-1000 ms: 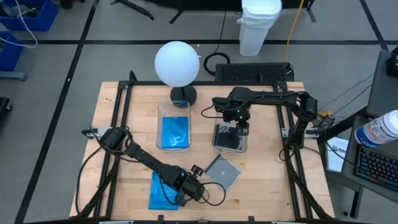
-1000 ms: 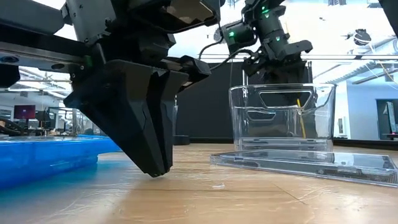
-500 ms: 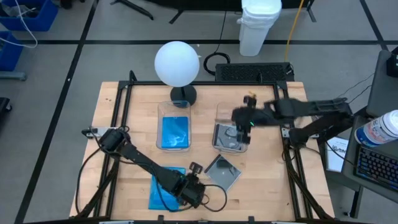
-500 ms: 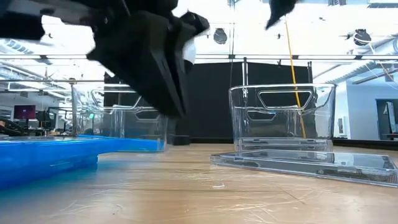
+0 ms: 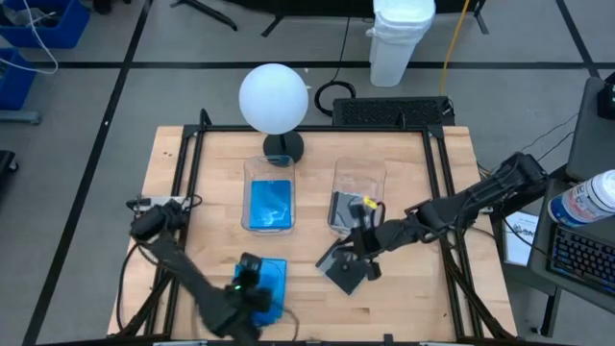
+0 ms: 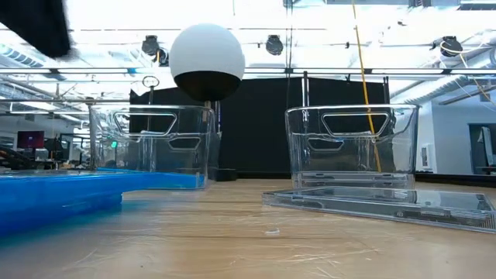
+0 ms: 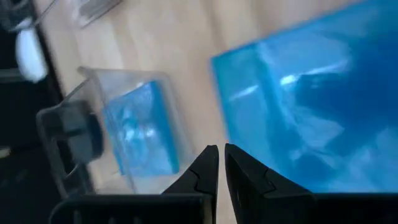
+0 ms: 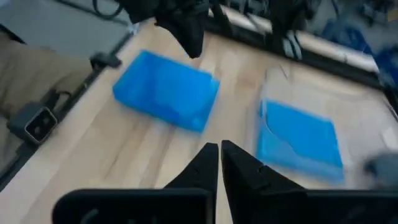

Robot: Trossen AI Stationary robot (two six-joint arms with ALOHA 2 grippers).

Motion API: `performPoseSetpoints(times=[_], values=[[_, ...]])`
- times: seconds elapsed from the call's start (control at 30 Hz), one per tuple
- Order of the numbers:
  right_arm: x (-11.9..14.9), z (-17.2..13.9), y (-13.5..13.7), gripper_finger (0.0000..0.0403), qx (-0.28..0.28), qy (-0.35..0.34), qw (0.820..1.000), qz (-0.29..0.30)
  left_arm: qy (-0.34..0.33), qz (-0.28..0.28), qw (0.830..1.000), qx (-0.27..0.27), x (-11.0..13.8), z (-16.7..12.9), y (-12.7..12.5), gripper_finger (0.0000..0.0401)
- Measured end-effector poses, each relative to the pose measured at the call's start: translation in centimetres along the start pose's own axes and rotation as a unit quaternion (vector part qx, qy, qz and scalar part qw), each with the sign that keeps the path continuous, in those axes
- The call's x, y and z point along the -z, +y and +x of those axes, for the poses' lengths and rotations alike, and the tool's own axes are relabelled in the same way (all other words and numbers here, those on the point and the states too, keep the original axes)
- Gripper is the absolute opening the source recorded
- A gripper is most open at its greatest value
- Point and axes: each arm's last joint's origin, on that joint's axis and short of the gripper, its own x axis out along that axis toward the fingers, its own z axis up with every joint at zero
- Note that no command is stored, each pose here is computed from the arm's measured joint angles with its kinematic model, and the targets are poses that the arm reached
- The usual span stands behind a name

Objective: Pick & place jewel cases by type
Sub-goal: Put the blue CD case into the left transparent bin

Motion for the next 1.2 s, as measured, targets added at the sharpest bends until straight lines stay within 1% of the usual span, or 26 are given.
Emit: performPoseSetpoints(times=[0.07, 0.13, 0.23, 0.3, 0.33, 0.37, 0.43, 0.47, 0.53, 0.6, 0.63, 0.7, 0.77, 0.83, 0.9, 0.97, 1.0, 1.1, 1.2], values=[[0.6, 0.6, -0.1, 0.002, 0.006, -0.032, 0.999, -0.008, -0.035, 0.02, 0.999, 0.022, 0.9, -1.8, -0.1, 0.0037], [1.2, 1.1, -0.3, 0.0021, 0.016, -0.052, 0.999, -0.007, -0.081, 0.027, 0.996, 0.023, 2.0, -3.8, 0.3, 0.0037], [2.1, 1.5, -0.7, 0.0022, 0.024, -0.056, 0.998, 0.0, -0.159, 0.005, 0.987, 0.012, 4.1, -6.9, 2.1, 0.0037], [2.2, 1.6, -0.8, 0.002, 0.026, -0.065, 0.997, 0.014, -0.214, -0.005, 0.976, 0.035, 5.8, -8.6, 3.4, 0.0037], [2.1, 1.8, -0.7, 0.0017, 0.026, -0.073, 0.997, 0.021, -0.242, -0.012, 0.968, 0.059, 6.7, -9.3, 4.1, 0.0037], [1.9, 1.9, -0.6, 0.0014, 0.025, -0.083, 0.996, 0.026, -0.267, -0.017, 0.96, 0.08, 7.5, -9.8, 4.6, 0.0037], [1.9, 2.4, 0.1, 0.0005, 0.018, -0.087, 0.996, 0.018, -0.318, -0.034, 0.941, 0.114, 9.4, -10.1, 5.7, 0.0037], [1.9, 2.6, 0.4, 0.0003, 0.014, -0.093, 0.996, 0.01, -0.338, -0.049, 0.932, 0.125, 10.5, -9.9, 6.2, 0.0037], [1.7, 3.2, 1.1, 0.0003, 0.01, -0.113, 0.994, 0.002, -0.363, -0.096, 0.917, 0.133, 12.3, -8.5, 6.8, 0.0037], [1.6, 3.8, 1.7, 0.0004, 0.004, -0.125, 0.992, 0.001, -0.369, -0.144, 0.906, 0.15, 13.8, -6.5, 6.9, 0.0037], [1.6, 4.1, 2.0, 0.0003, 0.001, -0.13, 0.991, 0.004, -0.369, -0.158, 0.902, 0.161, 14.4, -5.4, 6.7, 0.0037], [1.8, 4.9, 2.6, 0.0001, -0.004, -0.136, 0.991, 0.013, -0.373, -0.157, 0.895, 0.186, 15.3, -3.3, 5.7, 0.0037], [2.0, 5.6, 3.2, 0.0002, -0.012, -0.136, 0.99, 0.023, -0.394, -0.135, 0.884, 0.212, 16.0, -1.5, 4.0, 0.0037], [1.8, 6.3, 3.8, 0.0003, -0.032, -0.152, 0.987, 0.047, -0.427, -0.126, 0.869, 0.217, 16.5, -0.2, 2.6, 0.0037], [1.1, 7.3, 4.5, 0.0003, -0.074, -0.183, 0.978, 0.067, -0.454, -0.143, 0.855, 0.205, 16.6, 1.0, 1.8, 0.0037], [0.2, 8.5, 5.4, 0.0003, -0.111, -0.198, 0.972, 0.064, -0.46, -0.168, 0.851, 0.188, 16.5, 2.5, 1.5, 0.0037], [-0.3, 9.2, 5.8, 0.0004, -0.119, -0.195, 0.972, 0.06, -0.458, -0.181, 0.85, 0.187, 16.5, 3.1, 1.4, 0.0037], [-1.5, 11.6, 6.7, 0.0004, -0.12, -0.156, 0.979, 0.051, -0.455, -0.208, 0.844, 0.193, 16.6, 4.1, 1.3, 0.0037], [-2.1, 14.0, 6.8, 0.0004, -0.111, -0.118, 0.986, 0.044, -0.457, -0.2, 0.847, 0.185, 16.7, 4.6, 1.2, 0.0037]])
